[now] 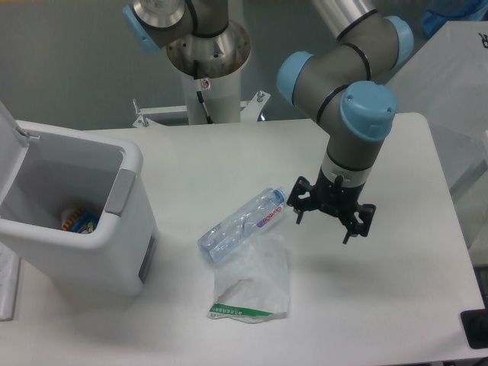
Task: Open the trash can
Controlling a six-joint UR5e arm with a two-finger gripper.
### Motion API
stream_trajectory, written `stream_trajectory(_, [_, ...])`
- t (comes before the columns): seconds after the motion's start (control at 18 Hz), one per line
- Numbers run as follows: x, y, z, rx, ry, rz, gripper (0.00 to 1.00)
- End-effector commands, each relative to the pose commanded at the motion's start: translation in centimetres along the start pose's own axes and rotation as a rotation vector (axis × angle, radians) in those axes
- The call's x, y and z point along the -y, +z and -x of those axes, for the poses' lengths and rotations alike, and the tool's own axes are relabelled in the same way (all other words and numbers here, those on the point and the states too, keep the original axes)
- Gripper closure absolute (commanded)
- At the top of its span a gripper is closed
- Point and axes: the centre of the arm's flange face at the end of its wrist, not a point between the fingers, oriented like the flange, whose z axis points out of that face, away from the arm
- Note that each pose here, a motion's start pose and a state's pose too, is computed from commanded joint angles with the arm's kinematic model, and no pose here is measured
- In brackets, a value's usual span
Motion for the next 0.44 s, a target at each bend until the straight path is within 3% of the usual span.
stream_trajectory(0.17, [0.46,0.04,-0.20,0.007,0.071,0.005,0.00])
stream_trajectory(0.44, [0.32,0.31,-0.41,0.003,0.075,0.009,0.00])
